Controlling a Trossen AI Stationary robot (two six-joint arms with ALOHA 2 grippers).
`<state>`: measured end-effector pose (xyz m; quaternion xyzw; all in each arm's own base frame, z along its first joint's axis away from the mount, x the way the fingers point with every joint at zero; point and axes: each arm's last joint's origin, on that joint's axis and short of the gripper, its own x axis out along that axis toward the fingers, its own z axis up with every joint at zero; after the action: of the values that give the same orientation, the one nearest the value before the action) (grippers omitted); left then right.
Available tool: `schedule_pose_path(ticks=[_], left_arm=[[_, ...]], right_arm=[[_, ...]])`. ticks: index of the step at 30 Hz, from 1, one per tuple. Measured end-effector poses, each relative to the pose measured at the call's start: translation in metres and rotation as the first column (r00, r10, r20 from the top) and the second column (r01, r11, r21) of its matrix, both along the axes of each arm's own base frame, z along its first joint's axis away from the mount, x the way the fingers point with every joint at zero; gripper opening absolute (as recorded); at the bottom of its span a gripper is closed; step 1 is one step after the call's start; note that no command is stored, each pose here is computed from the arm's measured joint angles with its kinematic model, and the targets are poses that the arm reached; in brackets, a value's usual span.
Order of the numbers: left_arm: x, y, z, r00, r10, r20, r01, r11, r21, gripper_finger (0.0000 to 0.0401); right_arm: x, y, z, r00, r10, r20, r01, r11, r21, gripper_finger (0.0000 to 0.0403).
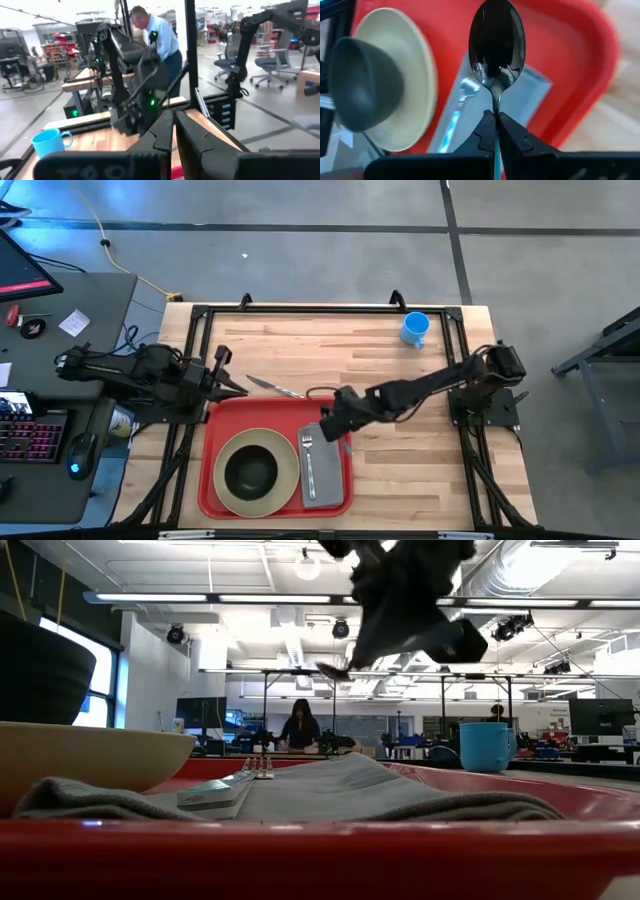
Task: Set up tray
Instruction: Put the blue spoon on top of the gray table napkin to the right of the white patterned fork
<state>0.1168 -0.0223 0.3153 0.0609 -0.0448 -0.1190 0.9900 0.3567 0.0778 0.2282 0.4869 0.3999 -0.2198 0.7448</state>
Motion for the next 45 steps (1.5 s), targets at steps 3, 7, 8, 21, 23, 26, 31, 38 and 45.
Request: schedule_pose_path(ticks=[3, 7, 8, 21, 23, 26, 31, 38, 45], left_arm=[[-0.004, 0.000, -0.001, 1.000, -0.012, -0.010, 0.012, 1.000, 0.003, 0.0056], [-0.010, 0.001, 0.001, 1.000, -0.015, 0.011, 0.015, 1.000, 0.001, 0.0056], [-0.011, 0.001, 0.001, 1.000, -0.016, 0.017, 0.016, 1.000, 0.000, 0.0056], [-0.021, 0.003, 0.000, 1.000, -0.020, 0.022, 0.019, 0.998, 0.052, 0.0056], [-0.025, 0.004, 0.000, 1.000, -0.020, 0.016, 0.019, 0.998, 0.059, 0.0056], [-0.031, 0.005, 0.004, 1.000, -0.020, 0.008, 0.020, 0.998, 0.061, 0.0056], [-0.039, 0.005, 0.006, 0.999, -0.052, 0.011, 0.051, 0.997, 0.063, 0.0056], [-0.038, 0.004, 0.007, 0.997, -0.075, 0.013, 0.074, 0.996, 0.054, 0.0056], [-0.038, 0.004, 0.007, 0.995, -0.100, 0.013, 0.099, 0.994, 0.051, 0.0056]], right_arm=[[0.008, 0.017, 0.004, 0.999, -0.027, 0.026, 0.028, 1.000, -0.012, 0.0001], [0.023, 0.034, -0.004, 0.995, -0.091, 0.028, 0.092, 0.996, -0.011, 0.0000], [0.028, 0.038, -0.009, 0.994, -0.106, 0.015, 0.106, 0.994, -0.004, 0.0000], [0.066, 0.078, -0.038, 0.962, -0.262, -0.073, 0.268, 0.960, 0.084, 0.0000], [0.068, 0.084, -0.043, 0.956, -0.281, -0.081, 0.289, 0.953, 0.094, 0.0000], [0.070, 0.091, -0.055, 0.948, -0.297, -0.111, 0.308, 0.946, 0.102, 0.0000], [0.076, 0.098, -0.074, 0.941, -0.298, -0.163, 0.319, 0.939, 0.125, 0.0000], [0.070, 0.094, -0.071, 0.913, -0.314, -0.260, 0.335, 0.942, 0.038, 0.0000], [0.071, 0.091, -0.067, 0.916, -0.319, -0.245, 0.331, 0.944, 0.008, 0.0000]])
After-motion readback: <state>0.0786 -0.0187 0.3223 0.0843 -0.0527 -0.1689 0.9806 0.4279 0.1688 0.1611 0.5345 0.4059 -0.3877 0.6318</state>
